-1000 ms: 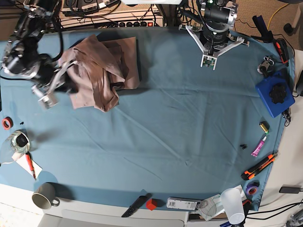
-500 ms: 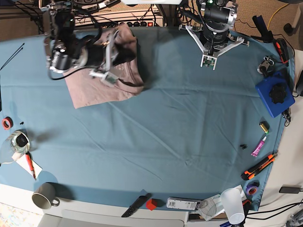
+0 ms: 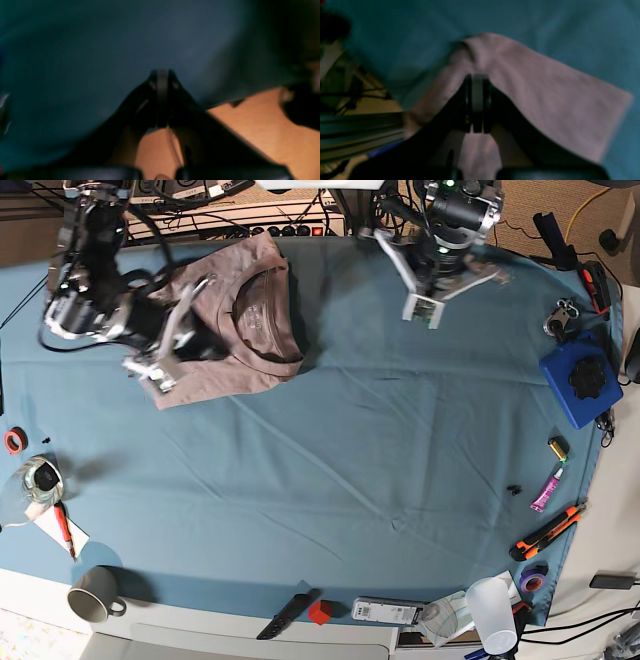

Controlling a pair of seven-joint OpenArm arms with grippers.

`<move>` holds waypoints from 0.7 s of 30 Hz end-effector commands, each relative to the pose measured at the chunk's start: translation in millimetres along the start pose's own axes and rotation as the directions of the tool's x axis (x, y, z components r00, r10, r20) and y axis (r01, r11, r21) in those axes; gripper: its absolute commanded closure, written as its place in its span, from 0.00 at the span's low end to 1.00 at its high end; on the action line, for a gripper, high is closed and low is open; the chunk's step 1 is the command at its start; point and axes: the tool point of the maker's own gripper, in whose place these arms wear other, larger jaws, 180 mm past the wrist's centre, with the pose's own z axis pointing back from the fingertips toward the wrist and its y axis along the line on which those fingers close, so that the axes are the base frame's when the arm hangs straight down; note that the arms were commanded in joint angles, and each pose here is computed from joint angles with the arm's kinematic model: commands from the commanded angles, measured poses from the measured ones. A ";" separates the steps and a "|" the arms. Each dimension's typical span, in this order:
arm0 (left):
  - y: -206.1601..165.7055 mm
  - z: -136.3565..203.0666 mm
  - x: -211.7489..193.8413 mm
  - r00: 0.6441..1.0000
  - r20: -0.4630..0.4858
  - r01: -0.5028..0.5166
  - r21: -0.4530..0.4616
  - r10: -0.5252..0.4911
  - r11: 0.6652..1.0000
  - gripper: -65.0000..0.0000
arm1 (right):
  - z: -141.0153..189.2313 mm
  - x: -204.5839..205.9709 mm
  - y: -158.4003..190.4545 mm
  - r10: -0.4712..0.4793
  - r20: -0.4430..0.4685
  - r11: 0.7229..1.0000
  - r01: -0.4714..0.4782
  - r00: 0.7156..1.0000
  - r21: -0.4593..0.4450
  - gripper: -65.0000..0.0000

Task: Fold the T-shirt properly
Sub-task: 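Smooth and tuck the folded shirt with the right gripper, then release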

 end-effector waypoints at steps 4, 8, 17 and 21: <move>-7.2 2.7 26.8 0.994 0.110 -0.004 -0.049 0.009 0.999 1.00 | -5.8 -29.0 -24.6 -0.141 -0.034 0.990 0.141 0.989 -0.005 1.00; -3.4 1.2 35.4 0.992 0.129 0.007 -0.037 -0.002 0.999 1.00 | -17.7 -63.2 -37.2 -0.285 -0.074 0.958 0.286 0.956 0.006 1.00; -5.5 -2.0 31.7 0.993 0.114 0.003 -0.048 0.003 0.999 1.00 | -12.1 -11.3 -36.8 -0.262 0.064 0.961 0.255 0.963 0.108 1.00; -4.8 -2.1 31.7 0.993 0.114 0.005 -0.044 0.000 0.999 1.00 | -17.3 18.8 -55.7 -0.205 0.121 0.979 0.201 0.971 0.044 1.00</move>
